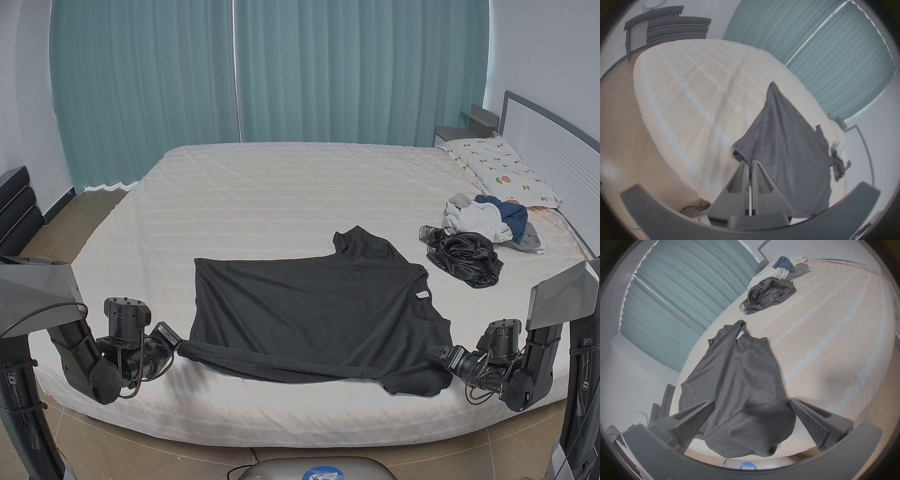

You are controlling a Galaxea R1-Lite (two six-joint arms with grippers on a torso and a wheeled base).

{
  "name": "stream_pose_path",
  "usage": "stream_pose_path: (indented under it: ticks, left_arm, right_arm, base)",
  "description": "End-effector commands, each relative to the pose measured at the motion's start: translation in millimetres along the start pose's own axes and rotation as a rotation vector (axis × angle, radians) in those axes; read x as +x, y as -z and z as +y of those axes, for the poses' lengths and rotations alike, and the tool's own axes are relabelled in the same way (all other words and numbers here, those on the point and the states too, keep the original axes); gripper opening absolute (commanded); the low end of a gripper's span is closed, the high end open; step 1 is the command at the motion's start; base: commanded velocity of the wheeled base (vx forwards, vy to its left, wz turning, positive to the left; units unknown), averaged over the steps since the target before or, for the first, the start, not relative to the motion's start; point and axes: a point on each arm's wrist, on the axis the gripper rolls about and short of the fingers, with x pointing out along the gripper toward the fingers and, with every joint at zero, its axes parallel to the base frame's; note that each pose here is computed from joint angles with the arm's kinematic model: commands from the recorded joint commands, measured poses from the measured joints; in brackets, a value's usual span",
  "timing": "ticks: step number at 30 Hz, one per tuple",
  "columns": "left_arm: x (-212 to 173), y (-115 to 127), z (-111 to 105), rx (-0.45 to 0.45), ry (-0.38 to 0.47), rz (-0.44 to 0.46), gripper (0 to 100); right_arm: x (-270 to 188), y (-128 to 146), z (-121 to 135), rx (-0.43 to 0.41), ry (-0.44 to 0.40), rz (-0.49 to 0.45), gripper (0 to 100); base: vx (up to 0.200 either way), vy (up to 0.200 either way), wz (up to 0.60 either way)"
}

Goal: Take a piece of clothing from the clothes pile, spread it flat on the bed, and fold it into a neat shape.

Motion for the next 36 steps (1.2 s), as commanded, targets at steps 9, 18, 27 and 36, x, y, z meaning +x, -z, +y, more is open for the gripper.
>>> stream_pose_path:
  ticks: [9,18,27,36]
  left_arm:
    - [0.7,-3.7,-2.9,-0.035,0.015,-0.016,0]
    - [10.1,-16.0,-16.9,-0.055,0.064,-0.07,0]
    - [49.0,-22.1,3.2,-0.083,0.0,-0.082,0]
    - [51.5,-20.8,2.0,-0.085,0.006,-0.078,0]
  right_arm:
    - [18.2,-0.6,-4.6,0.003,0.006,-0.01,0]
    - [32.9,-32.6,20.2,-0.011,-0.08,-0.115,0]
    - [75.3,-64.0,47.0,-0.021,-0.113,-0.14,0]
    - [109.8,-53.8,33.5,-0.018,-0.084,-0.106,100]
  base:
    - [0.0,0.0,0.0]
    - [0.0,0.0,0.0]
    - [0.0,0.0,0.0]
    - [0.0,0.0,0.0]
